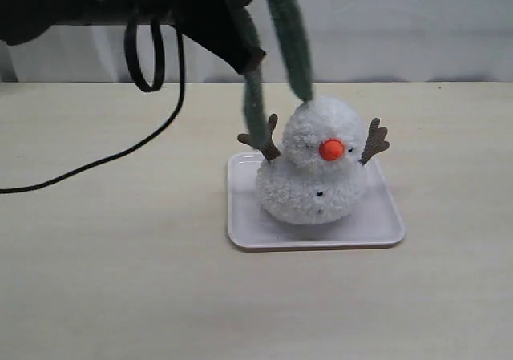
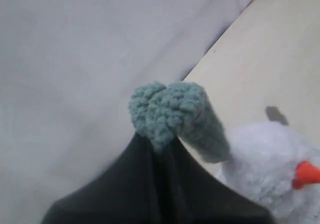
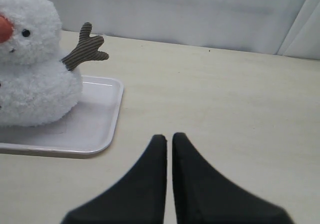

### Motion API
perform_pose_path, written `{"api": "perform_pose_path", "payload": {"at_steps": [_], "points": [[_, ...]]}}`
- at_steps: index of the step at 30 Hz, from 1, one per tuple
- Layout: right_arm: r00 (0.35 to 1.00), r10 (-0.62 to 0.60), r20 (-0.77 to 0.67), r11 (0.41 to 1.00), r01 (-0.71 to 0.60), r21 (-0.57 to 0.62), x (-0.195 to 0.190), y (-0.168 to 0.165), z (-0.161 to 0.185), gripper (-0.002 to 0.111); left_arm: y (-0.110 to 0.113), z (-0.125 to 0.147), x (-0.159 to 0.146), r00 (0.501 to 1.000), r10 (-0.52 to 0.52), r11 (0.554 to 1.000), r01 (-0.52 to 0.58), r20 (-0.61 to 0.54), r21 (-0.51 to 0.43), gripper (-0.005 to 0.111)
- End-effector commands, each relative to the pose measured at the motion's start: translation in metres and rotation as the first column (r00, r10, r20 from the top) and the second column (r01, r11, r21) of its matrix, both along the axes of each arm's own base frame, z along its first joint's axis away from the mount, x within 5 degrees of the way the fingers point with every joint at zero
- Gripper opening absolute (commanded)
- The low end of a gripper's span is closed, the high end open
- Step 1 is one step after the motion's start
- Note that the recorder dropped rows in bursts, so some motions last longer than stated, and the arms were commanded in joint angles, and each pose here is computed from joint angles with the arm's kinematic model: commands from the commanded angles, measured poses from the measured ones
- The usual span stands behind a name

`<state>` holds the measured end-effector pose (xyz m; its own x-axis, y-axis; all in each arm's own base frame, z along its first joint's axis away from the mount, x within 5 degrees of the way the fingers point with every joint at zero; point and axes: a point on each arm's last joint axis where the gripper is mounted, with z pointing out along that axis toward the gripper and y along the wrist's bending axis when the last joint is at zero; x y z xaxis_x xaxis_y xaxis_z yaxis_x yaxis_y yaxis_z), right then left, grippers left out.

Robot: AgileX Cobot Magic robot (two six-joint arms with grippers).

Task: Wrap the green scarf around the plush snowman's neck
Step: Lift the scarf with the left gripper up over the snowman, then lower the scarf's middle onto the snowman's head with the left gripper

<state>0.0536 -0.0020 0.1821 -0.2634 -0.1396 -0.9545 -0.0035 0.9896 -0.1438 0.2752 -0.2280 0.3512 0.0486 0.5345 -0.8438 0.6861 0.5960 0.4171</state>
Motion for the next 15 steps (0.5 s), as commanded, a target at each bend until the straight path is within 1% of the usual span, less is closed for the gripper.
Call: {"api": "perform_pose_path", "payload": {"at_steps": [1,9,13,15], "points": [[1.000,0.001,0.012,1.000,-0.001,-0.002,0.000,0.000,0.000,0.004,-0.028,0.010,-0.026,0.985,-0.134,0.991,0.133,0.107,0.021,0.000],[1.000,0.001,0.012,1.000,-0.001,-0.002,0.000,0.000,0.000,0.004,-0.057,0.011,-0.060,0.940,-0.293,0.955,0.278,0.175,0.103,0.000],[1.000,0.001,0.012,1.000,-0.001,-0.002,0.000,0.000,0.000,0.004,-0.066,0.010,-0.073,0.901,-0.370,0.925,0.333,0.228,0.183,0.000],[1.000,0.001,0.012,1.000,-0.001,-0.002,0.000,0.000,0.000,0.004,-0.068,0.008,-0.073,0.888,-0.391,0.913,0.340,0.244,0.225,0.000]]}}
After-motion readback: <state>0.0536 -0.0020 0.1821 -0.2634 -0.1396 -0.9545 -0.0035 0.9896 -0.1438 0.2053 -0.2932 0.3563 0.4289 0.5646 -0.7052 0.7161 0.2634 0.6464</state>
